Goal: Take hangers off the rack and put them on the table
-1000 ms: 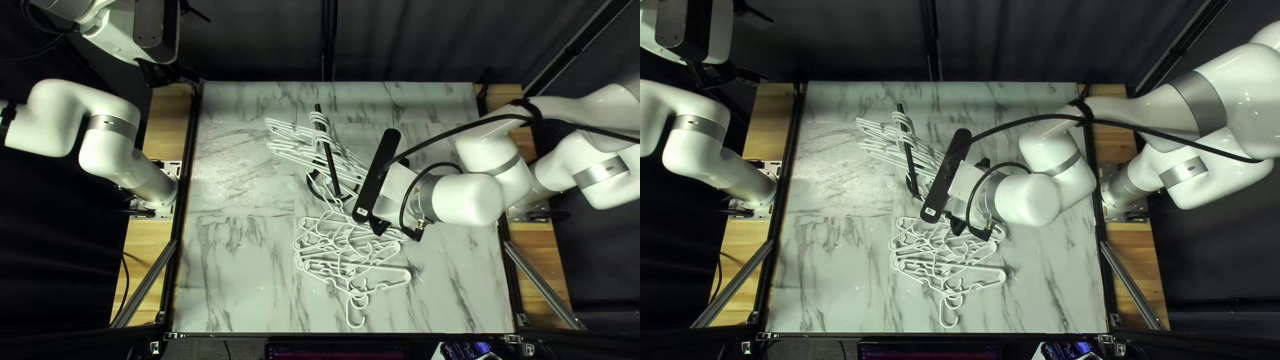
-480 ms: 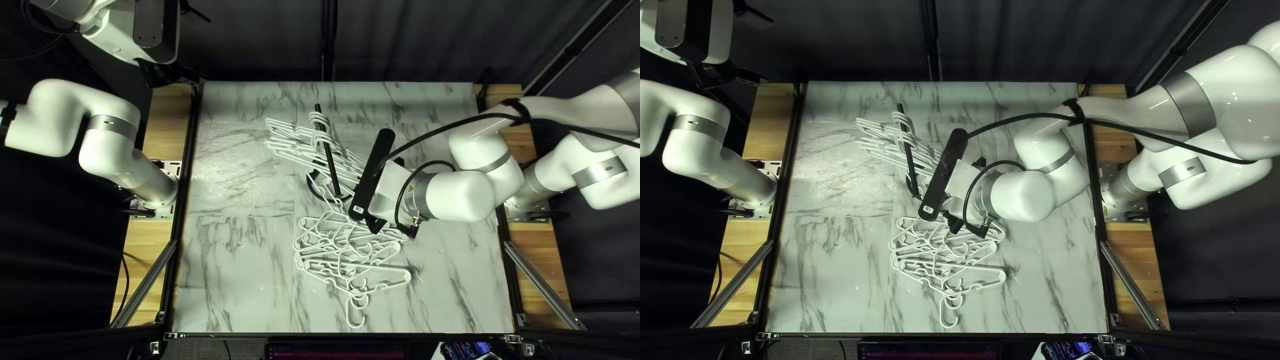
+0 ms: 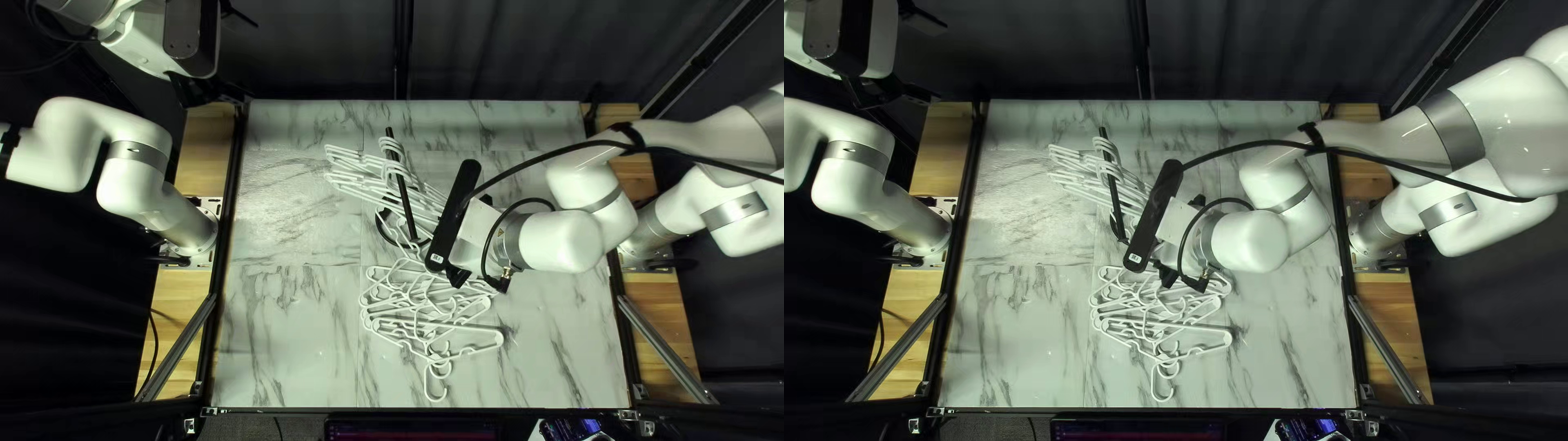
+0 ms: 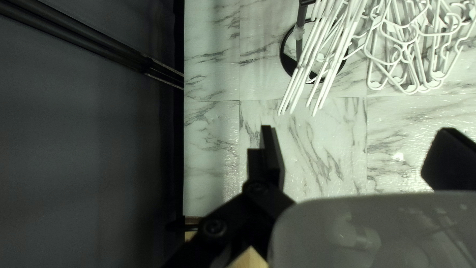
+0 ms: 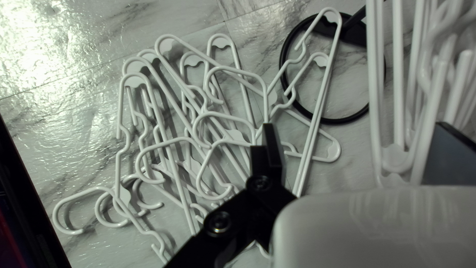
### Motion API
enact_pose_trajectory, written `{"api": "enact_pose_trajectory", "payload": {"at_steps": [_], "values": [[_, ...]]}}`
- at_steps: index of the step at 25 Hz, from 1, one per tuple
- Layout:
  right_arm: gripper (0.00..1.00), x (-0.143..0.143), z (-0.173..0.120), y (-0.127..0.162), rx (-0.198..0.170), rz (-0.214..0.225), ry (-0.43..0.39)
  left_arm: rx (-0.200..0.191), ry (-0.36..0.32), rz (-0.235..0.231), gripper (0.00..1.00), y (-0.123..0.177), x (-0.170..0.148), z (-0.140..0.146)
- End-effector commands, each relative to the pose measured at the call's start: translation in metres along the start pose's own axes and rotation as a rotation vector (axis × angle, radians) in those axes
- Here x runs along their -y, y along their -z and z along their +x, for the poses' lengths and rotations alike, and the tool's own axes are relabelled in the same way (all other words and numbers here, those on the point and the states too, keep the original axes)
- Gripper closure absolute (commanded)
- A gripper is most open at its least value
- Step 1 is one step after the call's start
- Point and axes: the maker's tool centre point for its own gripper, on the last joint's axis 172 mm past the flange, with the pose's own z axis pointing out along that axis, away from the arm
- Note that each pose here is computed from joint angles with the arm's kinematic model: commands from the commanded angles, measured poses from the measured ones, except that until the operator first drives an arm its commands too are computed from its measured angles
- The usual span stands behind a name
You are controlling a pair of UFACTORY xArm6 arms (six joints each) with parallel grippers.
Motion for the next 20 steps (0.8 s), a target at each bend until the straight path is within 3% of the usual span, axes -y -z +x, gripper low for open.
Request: {"api": "enact_pose_trajectory", "payload": {"at_steps": [1, 4, 6, 8, 9, 10, 11, 14, 17, 20], "values": [[0.0, 0.002, 0.002, 0.001, -0.003, -0.003, 0.004, 0.0, 0.0, 0.0, 0.0, 0.0, 0.0, 0.0], [0.0, 0.001, 0.002, 0.002, -0.005, -0.006, 0.006, 0.0, 0.0, 0.0, 0.0, 0.0, 0.0, 0.0], [0.22, 0.001, 0.002, 0.002, -0.005, -0.007, 0.007, 0.0, 0.0, 0.0, 0.0, 0.0, 0.0, 0.0], [0.52, 0.0, 0.002, 0.003, -0.006, -0.008, 0.006, 0.0, 0.0, 0.0, 0.0, 0.0, 0.0, 0.0], [0.72, -0.002, 0.002, 0.003, -0.006, -0.009, 0.004, 0.0, 0.0, 0.0, 0.0, 0.0, 0.0, 0.0], [0.73, -0.003, 0.002, 0.003, -0.005, -0.009, 0.003, 0.0, 0.0, 0.0, 0.0, 0.0, 0.0, 0.0], [0.67, -0.003, 0.002, 0.003, -0.005, -0.01, 0.002, 0.0, 0.0, 0.0, 0.0, 0.0, 0.0, 0.0], [0.69, -0.006, 0.004, 0.007, -0.002, -0.017, 0.0, 0.0, 0.0, 0.0, 0.0, 0.0, 0.0, 0.0], [0.89, -0.012, 0.005, 0.012, 0.002, -0.026, -0.003, 0.0, 0.0, 0.0, 0.0, 0.0, 0.0, 0.0], [0.94, -0.018, 0.008, 0.02, 0.002, -0.035, -0.008, 0.0, 0.0, 0.0, 0.0, 0.0, 0.0, 0.0]]}}
